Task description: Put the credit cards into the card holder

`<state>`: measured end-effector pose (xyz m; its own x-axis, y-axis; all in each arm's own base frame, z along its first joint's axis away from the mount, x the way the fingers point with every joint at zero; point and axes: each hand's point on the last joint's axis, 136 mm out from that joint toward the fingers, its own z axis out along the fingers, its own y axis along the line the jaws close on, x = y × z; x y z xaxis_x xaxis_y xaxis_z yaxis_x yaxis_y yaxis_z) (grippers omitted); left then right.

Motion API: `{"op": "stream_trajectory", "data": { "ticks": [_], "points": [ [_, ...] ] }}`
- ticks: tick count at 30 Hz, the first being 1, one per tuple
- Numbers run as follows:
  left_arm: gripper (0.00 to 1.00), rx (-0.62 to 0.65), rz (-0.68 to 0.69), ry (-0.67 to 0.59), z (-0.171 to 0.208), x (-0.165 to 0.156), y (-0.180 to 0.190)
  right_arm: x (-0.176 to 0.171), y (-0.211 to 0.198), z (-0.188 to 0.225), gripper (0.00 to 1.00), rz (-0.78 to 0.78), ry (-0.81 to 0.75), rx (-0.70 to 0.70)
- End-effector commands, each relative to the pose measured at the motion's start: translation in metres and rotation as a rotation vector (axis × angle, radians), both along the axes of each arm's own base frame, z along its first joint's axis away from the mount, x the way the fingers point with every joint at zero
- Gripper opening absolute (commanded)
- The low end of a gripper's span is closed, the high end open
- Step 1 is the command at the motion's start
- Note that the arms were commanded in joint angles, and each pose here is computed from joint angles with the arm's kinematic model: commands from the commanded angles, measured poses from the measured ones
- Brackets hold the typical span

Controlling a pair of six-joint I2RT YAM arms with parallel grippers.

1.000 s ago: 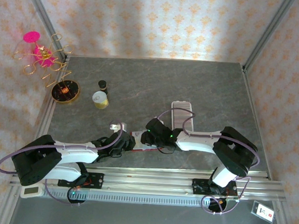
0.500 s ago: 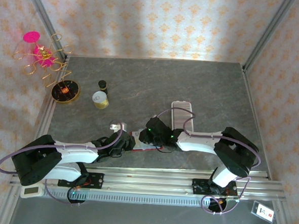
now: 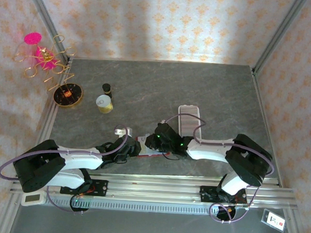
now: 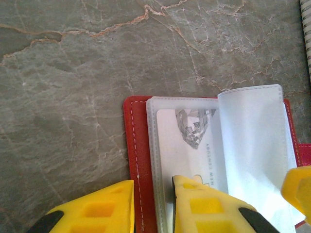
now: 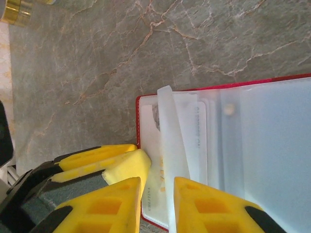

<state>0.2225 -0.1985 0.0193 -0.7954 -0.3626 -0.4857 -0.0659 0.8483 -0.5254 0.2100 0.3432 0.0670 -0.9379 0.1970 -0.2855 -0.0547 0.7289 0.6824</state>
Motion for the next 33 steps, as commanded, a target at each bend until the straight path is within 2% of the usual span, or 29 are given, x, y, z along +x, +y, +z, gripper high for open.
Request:
{"op": "stream_trajectory", "data": {
  "ticks": [1,8,10,14,19,27,31,33],
  "points": [
    [0.23,0.075,-0.029,0.078,-0.019,-0.016,0.011,0.002,0.015,0.031,0.23,0.003,-0.043,0.141],
    [0.23,0.06,-0.021,0.07,-0.019,-0.015,0.011,0.003,0.034,0.063,0.24,0.041,-0.075,0.282],
    [0.23,0.058,-0.027,0.077,-0.021,-0.015,0.009,0.006,0.032,0.067,0.25,0.026,-0.088,0.282],
    [0.23,0.065,-0.038,0.082,-0.022,-0.015,0.007,0.014,0.015,0.071,0.26,-0.024,-0.144,0.187],
    [0.24,0.058,-0.034,0.061,-0.016,-0.013,0.008,0.025,-0.021,0.071,0.27,-0.074,-0.248,-0.022],
    [0.33,-0.012,-0.057,0.015,0.008,-0.011,-0.001,0.035,-0.058,0.078,0.31,-0.084,-0.41,-0.218],
    [0.42,-0.035,-0.071,-0.007,0.016,-0.009,-0.005,0.036,-0.062,0.081,0.32,-0.065,-0.448,-0.252],
    [0.42,-0.024,-0.062,-0.008,0.017,-0.009,-0.003,0.037,-0.062,0.089,0.31,-0.033,-0.498,-0.269]
  ]
}}
